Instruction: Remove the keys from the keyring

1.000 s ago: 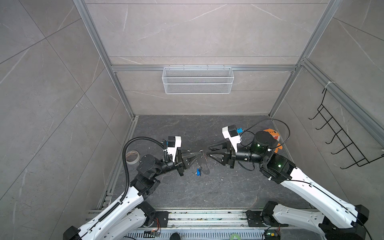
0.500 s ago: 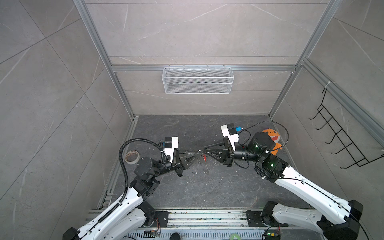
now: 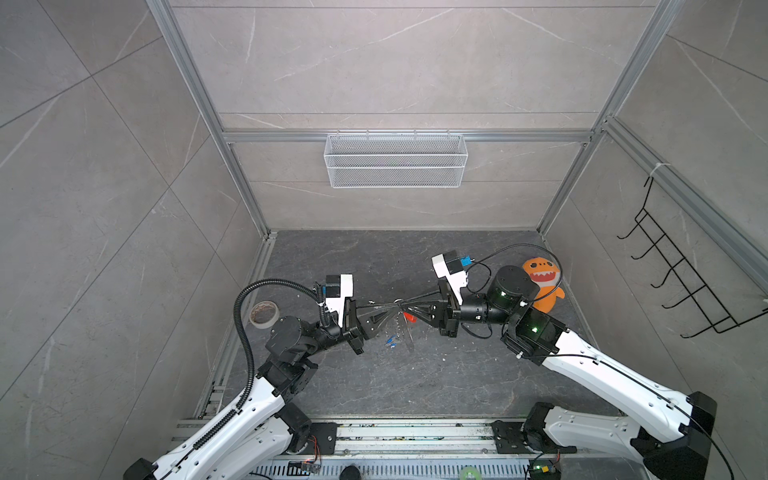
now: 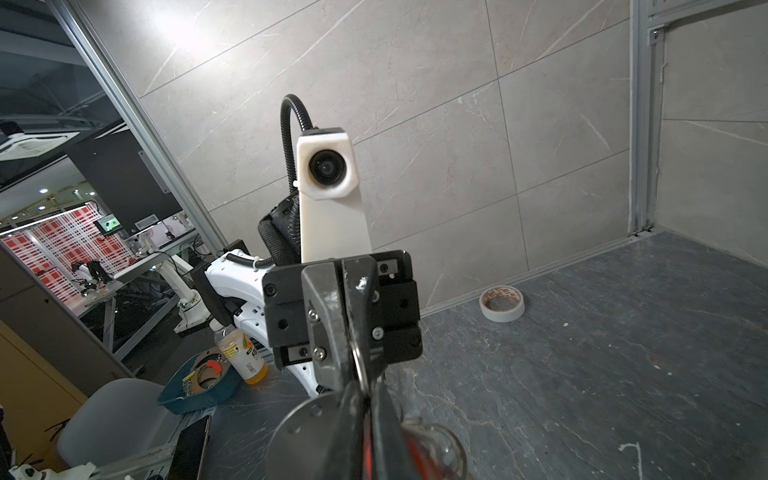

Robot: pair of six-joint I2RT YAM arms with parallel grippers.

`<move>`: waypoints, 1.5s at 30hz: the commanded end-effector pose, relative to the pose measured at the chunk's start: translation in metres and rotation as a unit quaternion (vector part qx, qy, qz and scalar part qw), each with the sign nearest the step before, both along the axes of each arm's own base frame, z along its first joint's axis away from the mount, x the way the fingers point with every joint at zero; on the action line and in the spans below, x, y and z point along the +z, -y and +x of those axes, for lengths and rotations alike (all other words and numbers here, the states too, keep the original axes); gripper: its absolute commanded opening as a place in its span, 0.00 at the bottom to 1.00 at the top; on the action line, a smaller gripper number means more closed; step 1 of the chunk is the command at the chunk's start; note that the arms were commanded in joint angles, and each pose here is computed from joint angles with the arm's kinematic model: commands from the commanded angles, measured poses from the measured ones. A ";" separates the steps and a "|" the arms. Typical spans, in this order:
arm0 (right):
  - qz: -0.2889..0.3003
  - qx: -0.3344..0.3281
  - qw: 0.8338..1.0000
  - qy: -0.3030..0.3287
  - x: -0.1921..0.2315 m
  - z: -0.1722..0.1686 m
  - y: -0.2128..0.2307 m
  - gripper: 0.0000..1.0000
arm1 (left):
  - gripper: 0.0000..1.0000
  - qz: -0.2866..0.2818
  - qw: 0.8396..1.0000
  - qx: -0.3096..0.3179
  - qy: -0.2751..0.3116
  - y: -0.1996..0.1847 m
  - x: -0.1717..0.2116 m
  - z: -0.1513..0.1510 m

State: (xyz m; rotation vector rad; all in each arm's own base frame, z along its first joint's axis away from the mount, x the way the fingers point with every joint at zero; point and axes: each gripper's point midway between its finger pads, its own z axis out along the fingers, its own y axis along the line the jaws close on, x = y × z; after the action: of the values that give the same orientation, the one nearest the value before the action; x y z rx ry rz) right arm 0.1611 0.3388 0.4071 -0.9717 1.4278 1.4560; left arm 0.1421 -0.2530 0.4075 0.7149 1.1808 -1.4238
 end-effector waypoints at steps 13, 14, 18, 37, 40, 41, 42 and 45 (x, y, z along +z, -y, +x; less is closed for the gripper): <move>-0.150 -0.015 0.988 0.015 -0.026 -0.003 0.014 0.00 | 0.38 0.028 0.999 0.027 0.004 -0.009 0.004 -0.004; -0.176 -0.009 0.984 0.012 -0.033 -0.005 0.016 0.00 | 0.38 0.038 0.999 0.029 0.003 -0.009 0.002 -0.004; -0.252 -0.002 0.968 0.003 -0.051 -0.006 0.023 0.00 | 0.38 0.073 0.997 0.023 -0.004 -0.005 -0.006 -0.004; -0.338 0.017 0.941 0.019 -0.062 -0.005 0.033 0.00 | 0.31 0.165 0.983 -0.066 -0.050 0.028 -0.037 -0.002; -0.342 0.017 0.939 0.020 -0.063 -0.004 0.033 0.00 | 0.28 0.166 0.982 -0.073 -0.047 0.030 -0.038 -0.004; -0.342 0.017 0.939 0.020 -0.063 -0.004 0.033 0.00 | 0.27 0.166 0.982 -0.074 -0.046 0.030 -0.037 -0.005; -0.343 0.016 0.939 0.020 -0.063 -0.003 0.033 0.00 | 0.26 0.165 0.982 -0.075 -0.045 0.030 -0.037 -0.005; -0.342 0.014 0.939 0.023 -0.061 -0.003 0.033 0.00 | 0.26 0.167 0.982 -0.078 -0.046 0.031 -0.038 -0.006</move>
State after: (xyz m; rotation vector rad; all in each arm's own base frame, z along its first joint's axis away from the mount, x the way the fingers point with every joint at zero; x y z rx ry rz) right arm 0.1612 0.3062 0.3332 -1.4130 1.9879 0.9485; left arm 0.1444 -0.2840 0.3493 0.9506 1.5660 -1.4078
